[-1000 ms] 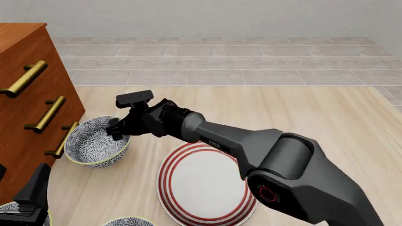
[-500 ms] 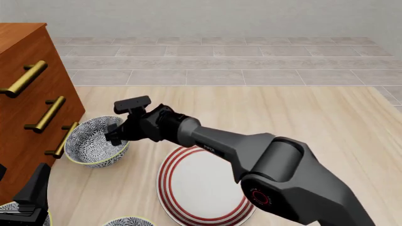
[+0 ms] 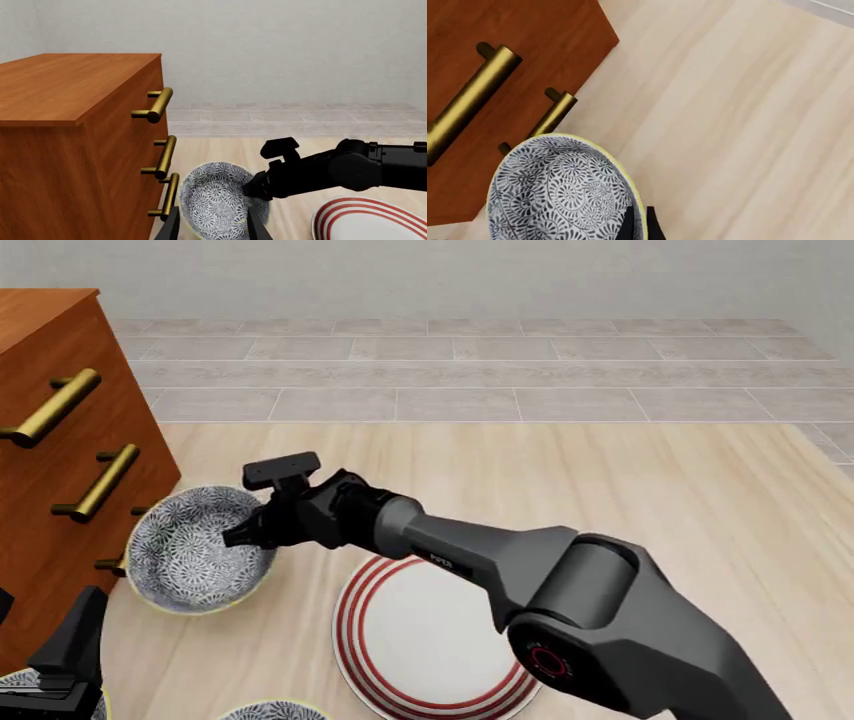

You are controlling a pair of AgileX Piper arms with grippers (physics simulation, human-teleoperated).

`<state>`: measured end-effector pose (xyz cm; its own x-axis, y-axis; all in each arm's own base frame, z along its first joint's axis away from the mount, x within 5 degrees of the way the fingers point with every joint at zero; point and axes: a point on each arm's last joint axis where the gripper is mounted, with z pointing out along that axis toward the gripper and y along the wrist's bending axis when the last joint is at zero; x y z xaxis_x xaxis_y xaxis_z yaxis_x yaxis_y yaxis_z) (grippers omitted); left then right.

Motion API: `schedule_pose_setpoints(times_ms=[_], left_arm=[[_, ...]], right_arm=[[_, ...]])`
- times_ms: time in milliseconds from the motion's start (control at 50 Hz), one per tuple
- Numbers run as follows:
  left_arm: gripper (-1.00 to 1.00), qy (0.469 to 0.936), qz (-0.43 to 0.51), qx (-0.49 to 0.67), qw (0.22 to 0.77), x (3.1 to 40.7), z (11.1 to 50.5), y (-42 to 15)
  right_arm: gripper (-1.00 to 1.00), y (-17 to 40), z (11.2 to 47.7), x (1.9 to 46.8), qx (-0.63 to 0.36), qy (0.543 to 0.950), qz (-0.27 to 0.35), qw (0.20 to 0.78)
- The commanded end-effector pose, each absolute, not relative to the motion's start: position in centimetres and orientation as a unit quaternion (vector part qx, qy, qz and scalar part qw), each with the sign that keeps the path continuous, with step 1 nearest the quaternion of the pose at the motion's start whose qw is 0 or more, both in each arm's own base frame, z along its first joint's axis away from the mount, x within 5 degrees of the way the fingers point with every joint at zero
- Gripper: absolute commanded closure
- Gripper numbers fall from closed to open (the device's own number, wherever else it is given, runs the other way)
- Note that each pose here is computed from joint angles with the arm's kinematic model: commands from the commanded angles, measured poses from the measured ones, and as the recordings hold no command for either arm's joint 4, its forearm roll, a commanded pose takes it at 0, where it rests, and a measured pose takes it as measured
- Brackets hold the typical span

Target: Pick up the bowl and put it in the front on the plate.

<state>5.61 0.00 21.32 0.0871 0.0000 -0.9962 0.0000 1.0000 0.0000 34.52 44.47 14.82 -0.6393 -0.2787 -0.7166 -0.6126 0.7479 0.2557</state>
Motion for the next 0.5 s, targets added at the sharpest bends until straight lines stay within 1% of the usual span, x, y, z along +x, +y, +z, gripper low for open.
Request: schedule_pose_setpoints(times_ms=[20, 240, 500], left_arm=[[-1.00, 0.676, 0.000, 0.000, 0.737, 5.6, 21.3, 0.0], [-1.00, 0.676, 0.000, 0.000, 0.737, 5.6, 21.3, 0.0], [-1.00, 0.676, 0.000, 0.000, 0.737, 5.6, 21.3, 0.0]], right_arm=[[1.00, 44.6, 14.5, 34.2, -0.259, 0.872, 0.244, 0.337], [1.00, 44.6, 15.0, 34.5, -0.259, 0.869, 0.246, 0.343], [1.00, 44.4, 17.0, 34.9, -0.259, 0.863, 0.249, 0.355]])
